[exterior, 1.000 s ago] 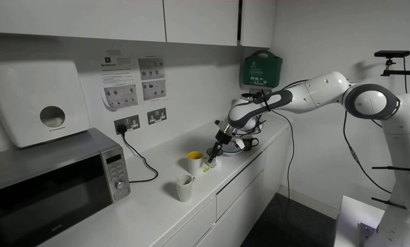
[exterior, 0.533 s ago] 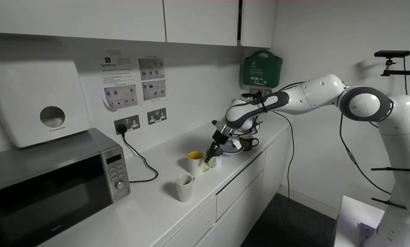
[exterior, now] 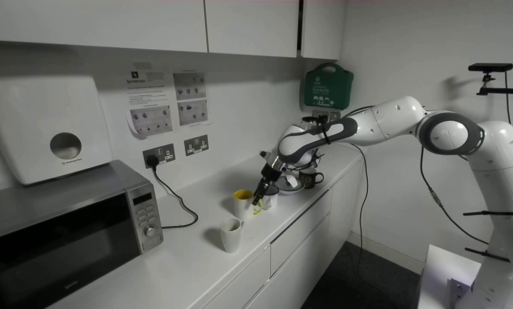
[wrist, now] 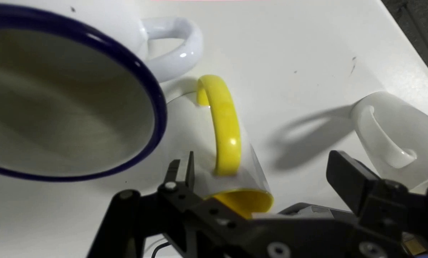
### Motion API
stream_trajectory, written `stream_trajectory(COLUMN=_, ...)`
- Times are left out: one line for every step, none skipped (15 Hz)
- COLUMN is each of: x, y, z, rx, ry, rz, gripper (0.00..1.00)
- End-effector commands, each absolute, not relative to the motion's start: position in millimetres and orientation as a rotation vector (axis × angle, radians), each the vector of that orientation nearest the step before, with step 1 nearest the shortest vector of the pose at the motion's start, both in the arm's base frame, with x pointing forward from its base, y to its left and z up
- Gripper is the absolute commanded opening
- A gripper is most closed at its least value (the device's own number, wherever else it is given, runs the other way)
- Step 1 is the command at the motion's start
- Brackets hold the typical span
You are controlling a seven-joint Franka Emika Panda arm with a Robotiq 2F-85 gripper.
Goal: Move the left second cup towards you
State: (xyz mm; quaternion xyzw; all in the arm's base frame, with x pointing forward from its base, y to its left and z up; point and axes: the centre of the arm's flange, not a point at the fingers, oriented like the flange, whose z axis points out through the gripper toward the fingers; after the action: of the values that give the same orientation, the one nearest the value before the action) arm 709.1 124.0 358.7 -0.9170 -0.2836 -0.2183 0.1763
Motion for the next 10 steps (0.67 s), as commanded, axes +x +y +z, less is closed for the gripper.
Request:
stream_trajectory(x=720, y=128, z=360, rx=-2.604, ry=-0.825, rz=-0.652, gripper=1.00)
stream_trajectory(x=720, y=130, z=360, rx=-2.607, ry=-0.833, rz=-0.647, gripper=1.00)
stream_trajectory(x=720, y=132, z=359, rx=-2.608, ry=-0.842, rz=-0.642, gripper=1.00)
stream_trajectory(x=721, y=134, z=358, rx=-2.612, ry=-0.852, rz=-0.638, gripper=1.00)
stream_trajectory(x=721, y=136, z=358, rx=-2.614, ry=-0.865, rz=-0.634, gripper=1.00)
stream_trajectory(x=721, y=137, z=357, rx=-2.619, ry=-0.877, rz=-0.631, gripper=1.00)
stream_trajectory(x=722, y=138, z=357, rx=-2.627, ry=-0.887, rz=-0.625, gripper=1.00)
stream_trajectory(x=722, y=138, z=357, rx=-2.632, ry=-0.893, rz=-0.623, gripper=1.00)
stream_trajectory(x=722, y=139, z=357, rx=-2.638, ry=-0.895, rz=-0.620, gripper=1.00)
stream_trajectory(x=722, y=139, z=358, rx=-2.640, ry=-0.893, rz=-0.617, gripper=1.00)
